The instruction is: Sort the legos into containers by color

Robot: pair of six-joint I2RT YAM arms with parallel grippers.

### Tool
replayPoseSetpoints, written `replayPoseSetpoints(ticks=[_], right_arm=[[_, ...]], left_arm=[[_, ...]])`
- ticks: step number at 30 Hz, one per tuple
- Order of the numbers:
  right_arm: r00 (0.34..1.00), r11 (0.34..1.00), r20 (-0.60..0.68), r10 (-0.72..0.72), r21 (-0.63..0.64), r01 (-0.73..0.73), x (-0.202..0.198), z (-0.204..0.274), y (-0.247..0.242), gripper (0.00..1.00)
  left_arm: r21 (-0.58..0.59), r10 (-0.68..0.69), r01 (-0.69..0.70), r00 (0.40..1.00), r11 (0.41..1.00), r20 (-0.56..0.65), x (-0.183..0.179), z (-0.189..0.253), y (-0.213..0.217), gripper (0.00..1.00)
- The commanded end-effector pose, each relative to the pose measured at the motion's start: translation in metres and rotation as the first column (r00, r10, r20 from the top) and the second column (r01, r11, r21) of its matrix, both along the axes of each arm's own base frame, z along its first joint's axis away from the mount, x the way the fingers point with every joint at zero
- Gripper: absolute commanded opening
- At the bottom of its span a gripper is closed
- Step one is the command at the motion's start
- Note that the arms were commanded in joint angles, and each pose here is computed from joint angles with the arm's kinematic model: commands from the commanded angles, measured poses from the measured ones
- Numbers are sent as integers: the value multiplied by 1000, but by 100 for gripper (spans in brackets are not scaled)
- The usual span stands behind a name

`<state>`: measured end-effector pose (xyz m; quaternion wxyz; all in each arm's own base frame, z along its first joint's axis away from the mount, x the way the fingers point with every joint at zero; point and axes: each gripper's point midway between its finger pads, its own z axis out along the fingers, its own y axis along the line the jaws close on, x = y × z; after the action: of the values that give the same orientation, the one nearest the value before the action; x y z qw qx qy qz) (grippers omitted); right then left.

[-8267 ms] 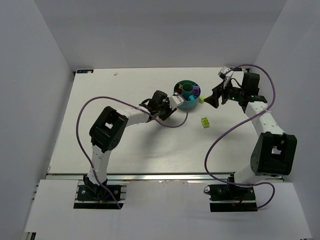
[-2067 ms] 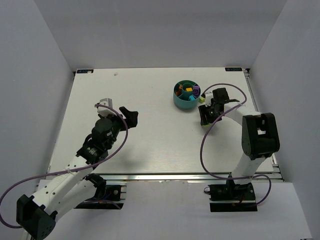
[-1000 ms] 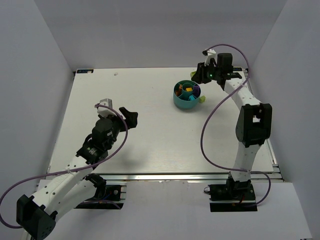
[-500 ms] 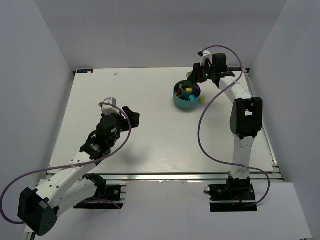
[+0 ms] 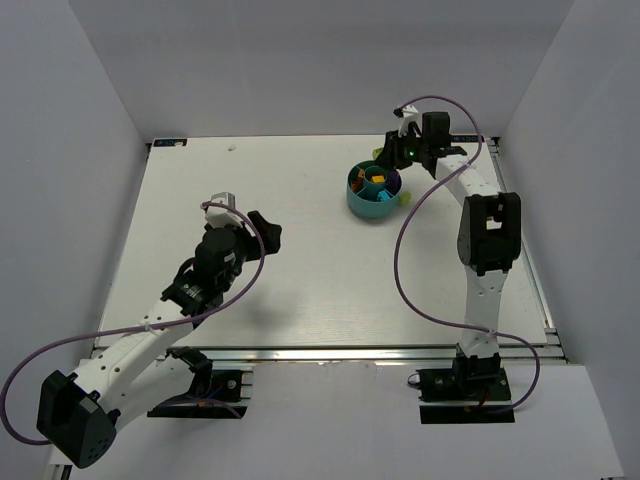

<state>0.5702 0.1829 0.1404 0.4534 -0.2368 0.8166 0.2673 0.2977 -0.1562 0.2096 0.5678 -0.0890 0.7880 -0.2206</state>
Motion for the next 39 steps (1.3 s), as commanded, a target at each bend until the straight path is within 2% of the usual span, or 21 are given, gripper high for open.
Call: replayPoseSetpoints(ticks=[1,4,9,14,19,24,25,26,27,32,34,37,39], right_arm=[[998,1000,66,2,-12,-1,11,12,0,25],[998,1000,60,1,-16,0,12,8,0,31],[998,1000,57,-2,-17,3,12,7,-1,51],[999,1000,52,-1,-15,1,10,7,0,57],[998,1000,58,4,-10,-3,9,11,0,57],[992,1000,122,9,-14,-8,7,42,-13,60],[986,999,163,36,-20,-33,4,56,-16,63],[985,999,166,49,-24,-46,-1,55,-22,76],[981,998,187,48,-51,-40,-6,55,-51,89],[977,983,150,151,-128,-133,-28,33,-70,89],[982,977,114,150,-172,-129,-39,11,-96,89],[978,965,114,174,-216,-146,-50,0,-105,89],[979,959,71,189,-228,-168,-58,-16,-106,89]], left_arm=[[-16,-7,8,999,1000,37,2,20,-1,93],[-20,-4,5,999,1000,36,2,19,-1,93],[-24,-9,10,999,1000,41,2,21,-2,93],[-25,-9,10,999,1000,42,2,21,-2,93],[-28,-12,13,999,1000,46,2,22,-3,93],[-23,-5,6,999,1000,48,2,25,-1,93],[-26,-2,3,999,1000,50,2,26,0,93],[-27,2,-1,999,1000,47,2,25,0,93],[-34,5,-4,999,999,48,0,25,1,93],[-44,6,-4,999,999,47,-1,22,2,93],[-43,6,-4,999,999,46,-1,21,2,93],[-40,2,0,999,999,45,-1,21,1,93],[-35,-2,3,999,999,42,-1,20,0,93]])
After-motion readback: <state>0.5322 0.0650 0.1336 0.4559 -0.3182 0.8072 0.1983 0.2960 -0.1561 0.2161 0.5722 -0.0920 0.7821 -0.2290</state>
